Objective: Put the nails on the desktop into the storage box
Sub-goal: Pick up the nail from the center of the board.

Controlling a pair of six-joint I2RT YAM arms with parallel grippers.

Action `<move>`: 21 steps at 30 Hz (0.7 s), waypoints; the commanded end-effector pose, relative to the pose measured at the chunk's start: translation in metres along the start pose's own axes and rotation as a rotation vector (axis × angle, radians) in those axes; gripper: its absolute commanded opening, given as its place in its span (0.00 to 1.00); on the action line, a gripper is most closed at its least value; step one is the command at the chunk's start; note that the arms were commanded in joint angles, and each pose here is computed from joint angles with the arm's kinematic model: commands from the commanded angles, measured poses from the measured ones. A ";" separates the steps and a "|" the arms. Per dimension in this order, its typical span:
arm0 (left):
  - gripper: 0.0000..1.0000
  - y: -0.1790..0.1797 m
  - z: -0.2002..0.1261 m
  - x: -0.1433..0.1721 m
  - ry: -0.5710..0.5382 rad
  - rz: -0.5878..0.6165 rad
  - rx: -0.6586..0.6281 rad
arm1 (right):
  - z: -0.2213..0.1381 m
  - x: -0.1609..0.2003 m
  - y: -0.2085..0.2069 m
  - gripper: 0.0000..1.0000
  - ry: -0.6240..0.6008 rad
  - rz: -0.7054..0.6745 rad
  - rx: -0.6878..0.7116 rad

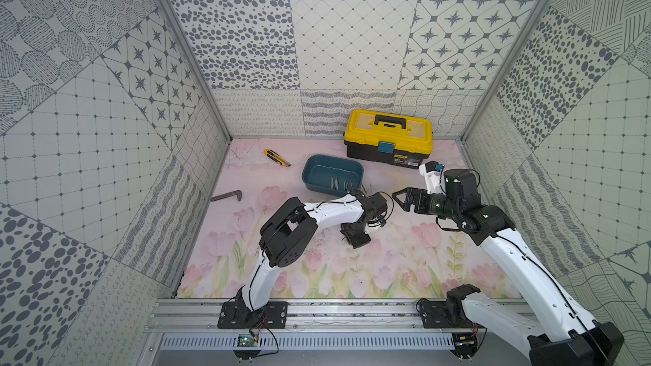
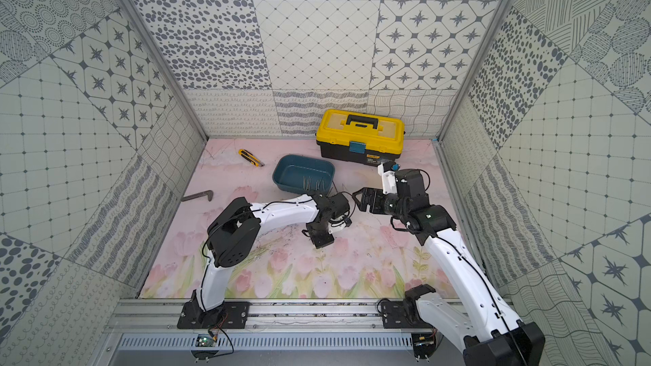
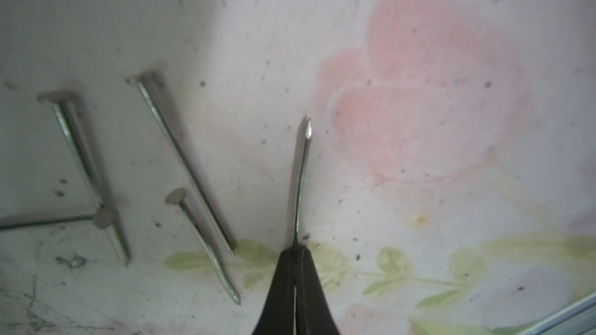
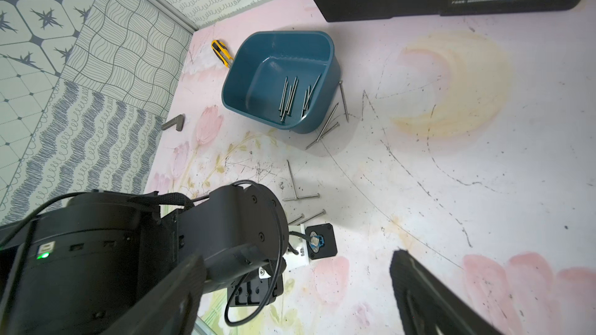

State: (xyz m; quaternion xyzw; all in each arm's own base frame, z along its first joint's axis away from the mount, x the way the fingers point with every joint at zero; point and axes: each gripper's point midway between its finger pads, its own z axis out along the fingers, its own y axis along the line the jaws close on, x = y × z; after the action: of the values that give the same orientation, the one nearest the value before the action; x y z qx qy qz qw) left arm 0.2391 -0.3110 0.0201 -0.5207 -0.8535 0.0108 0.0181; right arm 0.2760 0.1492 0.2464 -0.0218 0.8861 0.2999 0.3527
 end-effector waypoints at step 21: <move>0.00 0.021 -0.194 -0.003 -0.672 -0.641 0.485 | -0.006 -0.064 0.056 0.97 -0.035 0.106 -0.208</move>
State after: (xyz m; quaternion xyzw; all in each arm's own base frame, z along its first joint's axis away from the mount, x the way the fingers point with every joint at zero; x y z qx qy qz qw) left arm 0.2649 -0.2901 0.1691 -0.2749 -0.9221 0.2472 -0.1144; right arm 0.3032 0.1694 0.3018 -0.0039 0.8613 0.3681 0.3501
